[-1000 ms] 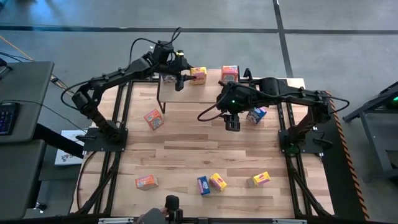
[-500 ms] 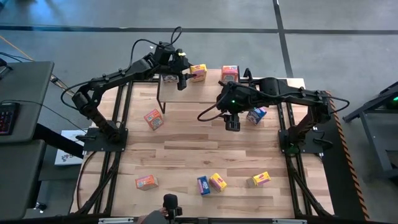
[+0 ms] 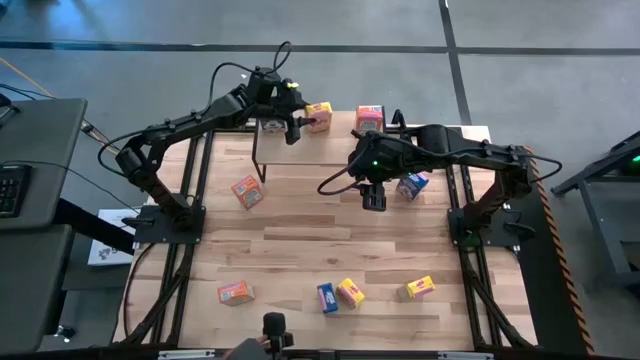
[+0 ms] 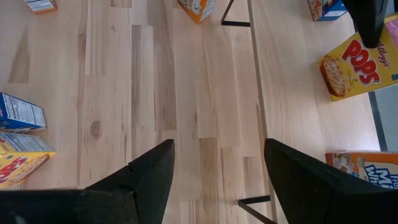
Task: Stack cereal on shelf
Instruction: Put the top left yellow cereal box on the shelf
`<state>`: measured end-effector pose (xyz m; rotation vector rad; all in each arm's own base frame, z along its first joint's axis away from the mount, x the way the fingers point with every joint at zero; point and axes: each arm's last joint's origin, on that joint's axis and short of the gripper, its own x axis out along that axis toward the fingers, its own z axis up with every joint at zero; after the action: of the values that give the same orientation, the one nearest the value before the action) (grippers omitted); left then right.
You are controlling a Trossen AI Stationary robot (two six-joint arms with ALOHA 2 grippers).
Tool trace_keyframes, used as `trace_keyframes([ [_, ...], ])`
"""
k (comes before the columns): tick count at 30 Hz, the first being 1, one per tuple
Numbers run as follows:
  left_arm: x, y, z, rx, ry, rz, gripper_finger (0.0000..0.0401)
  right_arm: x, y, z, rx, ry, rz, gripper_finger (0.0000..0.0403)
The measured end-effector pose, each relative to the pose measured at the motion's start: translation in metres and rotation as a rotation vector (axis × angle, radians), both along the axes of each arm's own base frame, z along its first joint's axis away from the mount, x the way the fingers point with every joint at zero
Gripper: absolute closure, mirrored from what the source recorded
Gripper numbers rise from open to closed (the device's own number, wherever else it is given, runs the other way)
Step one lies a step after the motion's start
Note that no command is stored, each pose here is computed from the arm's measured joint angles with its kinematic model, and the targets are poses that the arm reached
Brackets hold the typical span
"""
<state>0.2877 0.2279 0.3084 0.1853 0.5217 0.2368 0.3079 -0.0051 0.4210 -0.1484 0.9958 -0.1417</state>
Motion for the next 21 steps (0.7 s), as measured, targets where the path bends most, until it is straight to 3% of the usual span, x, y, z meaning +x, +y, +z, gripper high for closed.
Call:
trace_keyframes([
  [21, -0.0001, 0.0006, -0.0010, -0.022, -0.012, -0.020, 0.0157, 0.0000, 0.0000, 0.0000, 0.000, 0.000, 0.000, 0.0162],
])
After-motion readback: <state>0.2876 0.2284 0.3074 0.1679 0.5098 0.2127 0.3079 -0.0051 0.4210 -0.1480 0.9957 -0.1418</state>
